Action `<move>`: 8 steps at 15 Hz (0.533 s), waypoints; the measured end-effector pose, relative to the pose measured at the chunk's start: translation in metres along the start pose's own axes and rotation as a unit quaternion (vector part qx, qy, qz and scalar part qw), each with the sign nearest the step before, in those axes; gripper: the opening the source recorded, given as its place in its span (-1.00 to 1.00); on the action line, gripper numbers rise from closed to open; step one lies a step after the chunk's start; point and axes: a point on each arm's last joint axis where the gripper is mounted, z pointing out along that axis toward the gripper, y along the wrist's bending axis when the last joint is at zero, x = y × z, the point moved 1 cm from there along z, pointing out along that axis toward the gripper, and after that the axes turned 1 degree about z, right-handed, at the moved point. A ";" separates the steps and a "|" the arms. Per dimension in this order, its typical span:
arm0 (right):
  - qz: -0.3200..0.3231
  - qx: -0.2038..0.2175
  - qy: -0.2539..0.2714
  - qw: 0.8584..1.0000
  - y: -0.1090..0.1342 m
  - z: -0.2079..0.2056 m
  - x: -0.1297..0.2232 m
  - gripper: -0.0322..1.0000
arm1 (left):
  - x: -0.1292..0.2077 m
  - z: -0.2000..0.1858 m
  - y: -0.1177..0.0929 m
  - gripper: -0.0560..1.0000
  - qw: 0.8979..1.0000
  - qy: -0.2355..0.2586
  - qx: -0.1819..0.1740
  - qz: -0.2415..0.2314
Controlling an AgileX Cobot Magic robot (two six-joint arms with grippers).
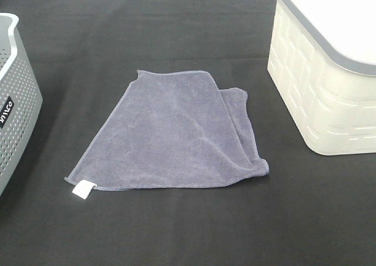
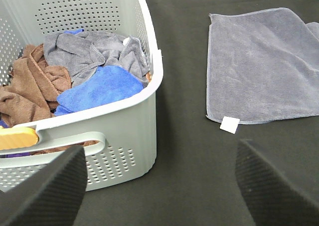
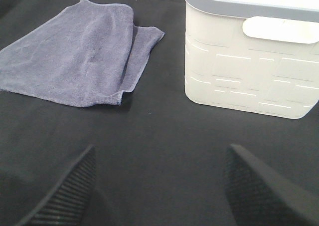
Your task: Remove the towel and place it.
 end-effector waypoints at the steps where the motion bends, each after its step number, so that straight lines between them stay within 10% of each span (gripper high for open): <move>1: 0.000 0.000 0.000 1.000 0.000 0.000 0.000 0.44 | 0.000 0.000 0.000 0.55 1.000 0.000 0.000 0.000; 8: 0.001 -0.002 0.000 1.000 0.000 0.000 0.000 0.44 | 0.000 0.000 0.000 0.55 1.000 0.000 0.000 0.000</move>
